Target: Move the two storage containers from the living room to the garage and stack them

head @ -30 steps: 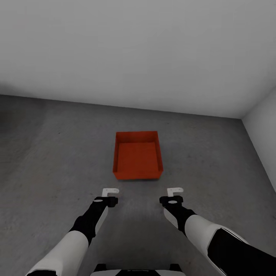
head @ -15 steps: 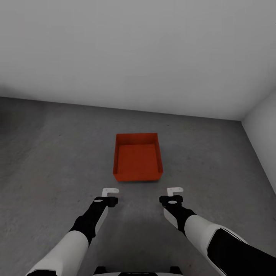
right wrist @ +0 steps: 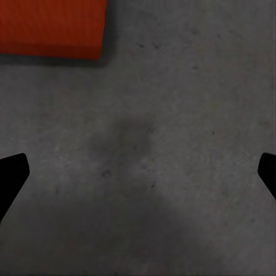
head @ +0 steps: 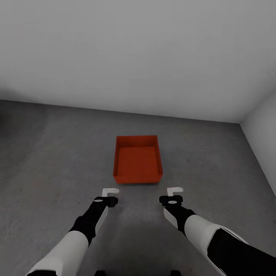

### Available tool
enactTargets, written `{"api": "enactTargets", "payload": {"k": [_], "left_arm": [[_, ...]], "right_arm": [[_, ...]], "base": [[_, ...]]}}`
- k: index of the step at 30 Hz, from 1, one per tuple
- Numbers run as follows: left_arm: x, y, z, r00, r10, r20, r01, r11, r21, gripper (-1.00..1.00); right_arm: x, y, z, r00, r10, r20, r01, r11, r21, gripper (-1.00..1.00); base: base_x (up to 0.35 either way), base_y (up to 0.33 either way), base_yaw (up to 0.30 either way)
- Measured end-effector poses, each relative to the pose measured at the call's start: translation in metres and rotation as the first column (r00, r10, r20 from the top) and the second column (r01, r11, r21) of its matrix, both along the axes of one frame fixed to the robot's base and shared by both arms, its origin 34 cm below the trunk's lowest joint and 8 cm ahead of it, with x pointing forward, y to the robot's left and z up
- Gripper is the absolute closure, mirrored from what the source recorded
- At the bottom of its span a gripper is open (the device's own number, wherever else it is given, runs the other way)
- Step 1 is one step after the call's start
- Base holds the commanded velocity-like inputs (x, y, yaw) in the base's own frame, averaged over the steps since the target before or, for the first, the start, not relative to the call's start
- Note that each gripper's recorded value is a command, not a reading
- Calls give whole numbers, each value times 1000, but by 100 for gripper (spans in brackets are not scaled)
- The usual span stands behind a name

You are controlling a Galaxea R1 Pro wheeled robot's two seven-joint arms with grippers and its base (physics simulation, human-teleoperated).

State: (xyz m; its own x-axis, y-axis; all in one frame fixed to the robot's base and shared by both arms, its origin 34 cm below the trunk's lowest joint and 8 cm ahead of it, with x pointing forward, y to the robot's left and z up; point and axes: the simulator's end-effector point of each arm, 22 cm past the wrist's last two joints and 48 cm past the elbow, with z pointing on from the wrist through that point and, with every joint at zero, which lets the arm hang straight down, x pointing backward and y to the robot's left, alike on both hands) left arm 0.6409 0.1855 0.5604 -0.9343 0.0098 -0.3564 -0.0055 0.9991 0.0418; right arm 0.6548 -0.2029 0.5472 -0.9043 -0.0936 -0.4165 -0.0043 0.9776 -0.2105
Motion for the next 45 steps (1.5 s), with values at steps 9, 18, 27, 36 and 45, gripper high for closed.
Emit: {"api": "enactTargets", "payload": {"k": [9, 18, 27, 36, 45], "left_arm": [[5, 2, 7, 1000, 1, 14, -1, 1000, 3, -100], [10, 1, 14, 1000, 1, 28, -1, 1000, 2, -100], [15, 2, 22, 999, 1, 42, -1, 1000, 3, -100], [20, 1, 29, 998, 1, 56, -1, 1000, 2, -100], [25, 2, 36, 998, 0, 70, 0, 1000, 1, -100]], "right_arm": [[5, 0, 7, 1000, 0, 14, 0, 1000, 0, -100], [10, 0, 15, 1000, 0, 28, 0, 1000, 0, -100], [15, 0, 22, 999, 0, 42, 0, 1000, 0, -100], [20, 0, 30, 998, 0, 56, 0, 1000, 0, -100], [25, 0, 37, 998, 0, 70, 0, 1000, -1, -100]], "base": [[0, 0, 0], [0, 0, 0], [0, 0, 0], [0, 0, 0], [0, 0, 0]]}}
